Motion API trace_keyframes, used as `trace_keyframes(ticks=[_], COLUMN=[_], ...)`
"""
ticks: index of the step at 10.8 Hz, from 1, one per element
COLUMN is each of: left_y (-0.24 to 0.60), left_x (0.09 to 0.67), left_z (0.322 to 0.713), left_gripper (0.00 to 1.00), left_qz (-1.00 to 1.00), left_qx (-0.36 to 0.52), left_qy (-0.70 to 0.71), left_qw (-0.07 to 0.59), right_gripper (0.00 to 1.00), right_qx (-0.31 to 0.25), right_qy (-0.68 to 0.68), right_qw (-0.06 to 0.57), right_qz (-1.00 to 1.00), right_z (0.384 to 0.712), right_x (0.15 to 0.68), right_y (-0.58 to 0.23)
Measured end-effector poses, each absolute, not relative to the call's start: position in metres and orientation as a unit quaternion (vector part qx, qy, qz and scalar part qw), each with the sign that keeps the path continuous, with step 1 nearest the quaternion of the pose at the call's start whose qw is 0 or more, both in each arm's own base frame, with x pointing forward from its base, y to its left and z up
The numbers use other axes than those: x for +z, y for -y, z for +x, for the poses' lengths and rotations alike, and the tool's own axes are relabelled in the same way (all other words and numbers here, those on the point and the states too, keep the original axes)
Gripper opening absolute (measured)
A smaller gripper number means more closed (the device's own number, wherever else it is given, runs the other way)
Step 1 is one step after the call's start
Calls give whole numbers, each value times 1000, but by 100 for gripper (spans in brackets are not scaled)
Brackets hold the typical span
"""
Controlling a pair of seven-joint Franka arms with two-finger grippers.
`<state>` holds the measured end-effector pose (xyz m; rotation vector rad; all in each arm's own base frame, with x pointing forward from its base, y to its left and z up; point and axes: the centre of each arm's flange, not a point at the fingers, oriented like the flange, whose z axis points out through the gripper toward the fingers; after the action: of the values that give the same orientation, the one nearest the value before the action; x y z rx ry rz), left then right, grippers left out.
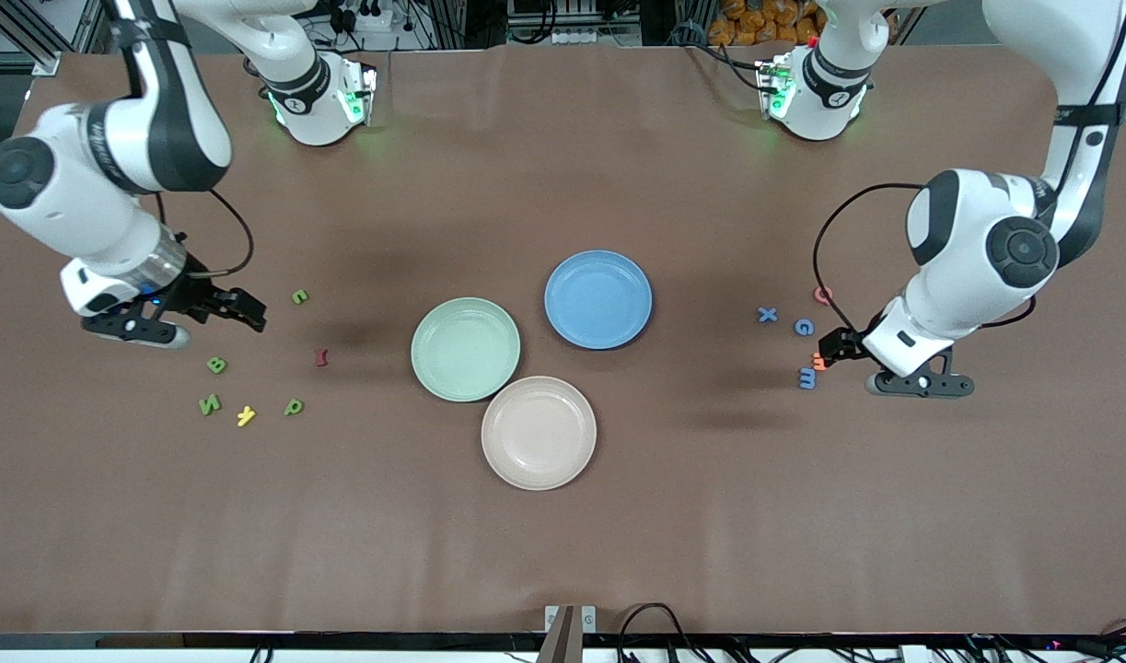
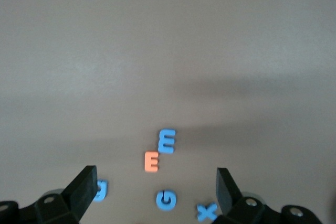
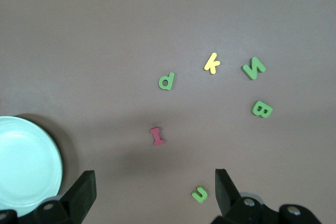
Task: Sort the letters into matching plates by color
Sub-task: 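Grasp the blue E with the left gripper while the right gripper descends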
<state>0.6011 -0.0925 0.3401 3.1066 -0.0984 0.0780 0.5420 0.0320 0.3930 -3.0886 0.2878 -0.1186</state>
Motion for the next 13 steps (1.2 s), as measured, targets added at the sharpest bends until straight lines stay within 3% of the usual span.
trace_keyframes(ticks=[6, 8, 11, 13], left_y=[94, 95, 98, 99], left_x=[264, 254, 231, 218], left_z=[602, 602, 601, 601], left_gripper=[93, 84, 76, 76], left_qz=[998, 997, 997, 997], left_qx=[29, 28, 25, 23], left_qy=[61, 65, 67, 67], left_qw=[3, 3, 9, 12], right_gripper=[100, 100, 100, 100], right_qx=[-16, -12, -2, 9], right_qy=[-97, -101, -106, -113], right_qw=[13, 12, 10, 8], right_qz=[-995, -995, -994, -994], right_z=[497, 485, 480, 477], right_x=[318, 296, 262, 239], right_y=[-30, -26, -22, -13])
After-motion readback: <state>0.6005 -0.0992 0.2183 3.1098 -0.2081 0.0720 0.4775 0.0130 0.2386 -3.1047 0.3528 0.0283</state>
